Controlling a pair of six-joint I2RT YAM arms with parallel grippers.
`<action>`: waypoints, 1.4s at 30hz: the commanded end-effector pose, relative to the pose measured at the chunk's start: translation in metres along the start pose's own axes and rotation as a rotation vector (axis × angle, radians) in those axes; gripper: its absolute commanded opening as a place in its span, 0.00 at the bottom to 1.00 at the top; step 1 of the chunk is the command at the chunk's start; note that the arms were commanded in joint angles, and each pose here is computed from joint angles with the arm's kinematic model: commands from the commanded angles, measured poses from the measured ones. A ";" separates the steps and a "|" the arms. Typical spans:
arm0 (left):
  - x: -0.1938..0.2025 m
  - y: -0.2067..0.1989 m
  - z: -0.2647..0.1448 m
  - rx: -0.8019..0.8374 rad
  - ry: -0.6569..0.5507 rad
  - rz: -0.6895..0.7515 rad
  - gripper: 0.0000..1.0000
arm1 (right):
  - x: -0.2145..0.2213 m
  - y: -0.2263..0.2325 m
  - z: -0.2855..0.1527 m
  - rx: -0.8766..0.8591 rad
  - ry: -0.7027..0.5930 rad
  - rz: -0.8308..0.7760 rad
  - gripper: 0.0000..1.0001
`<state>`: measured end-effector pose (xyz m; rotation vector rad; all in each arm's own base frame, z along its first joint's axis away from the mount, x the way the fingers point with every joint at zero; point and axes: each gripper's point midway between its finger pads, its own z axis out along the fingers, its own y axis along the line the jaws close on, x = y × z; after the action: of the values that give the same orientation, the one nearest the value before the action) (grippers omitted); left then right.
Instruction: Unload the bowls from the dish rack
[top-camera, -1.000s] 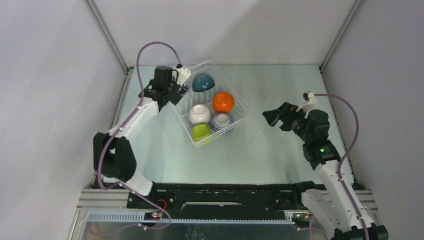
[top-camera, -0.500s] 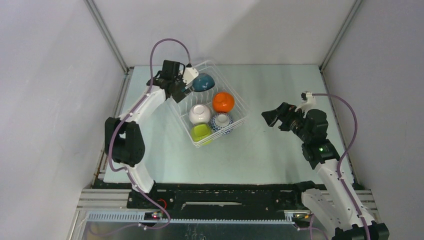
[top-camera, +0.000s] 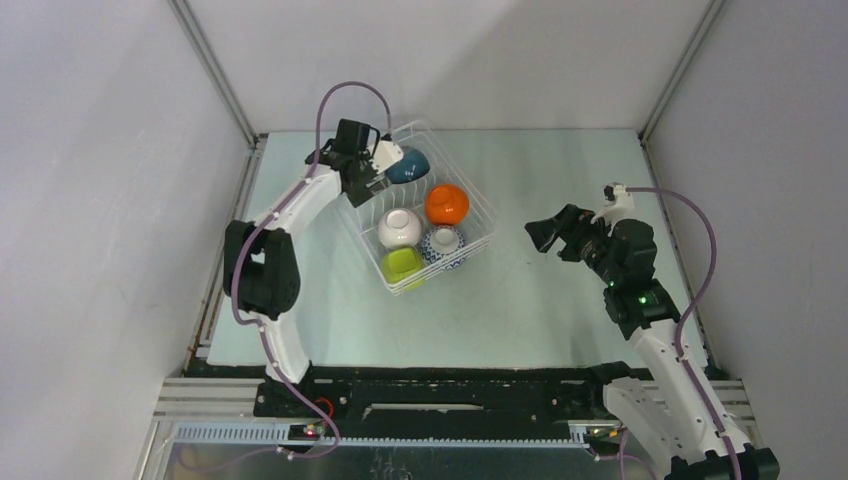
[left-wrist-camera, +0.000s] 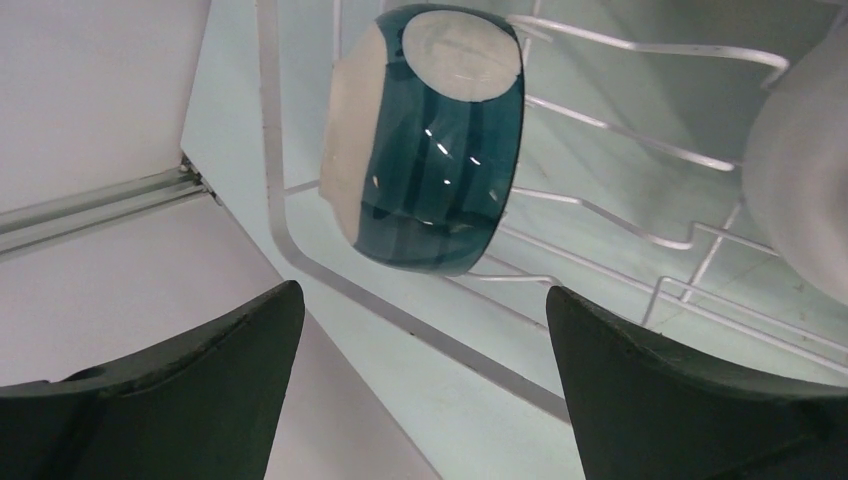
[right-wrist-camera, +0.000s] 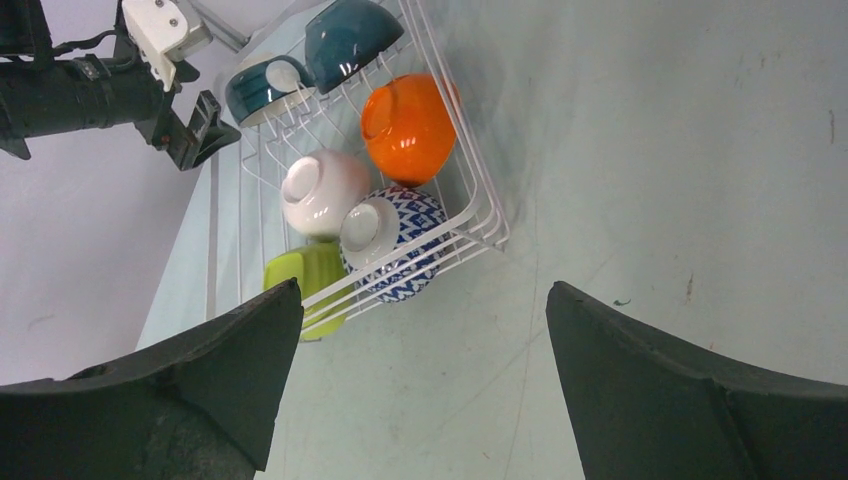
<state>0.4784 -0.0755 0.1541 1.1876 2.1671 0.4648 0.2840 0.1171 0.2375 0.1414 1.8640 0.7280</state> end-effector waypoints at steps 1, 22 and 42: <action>-0.013 0.025 -0.002 -0.079 0.005 0.043 1.00 | -0.012 0.006 -0.001 -0.011 -0.046 -0.037 1.00; -0.033 0.038 0.023 -0.355 0.010 0.129 0.96 | -0.018 0.012 0.001 -0.035 -0.068 -0.043 1.00; -0.030 0.040 0.031 -0.639 0.024 0.138 0.57 | -0.020 0.016 0.000 -0.050 -0.068 -0.038 1.00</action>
<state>0.5283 -0.0771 0.1428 1.0670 1.8454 1.0575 0.2882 0.1187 0.2419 0.1355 1.8409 0.7278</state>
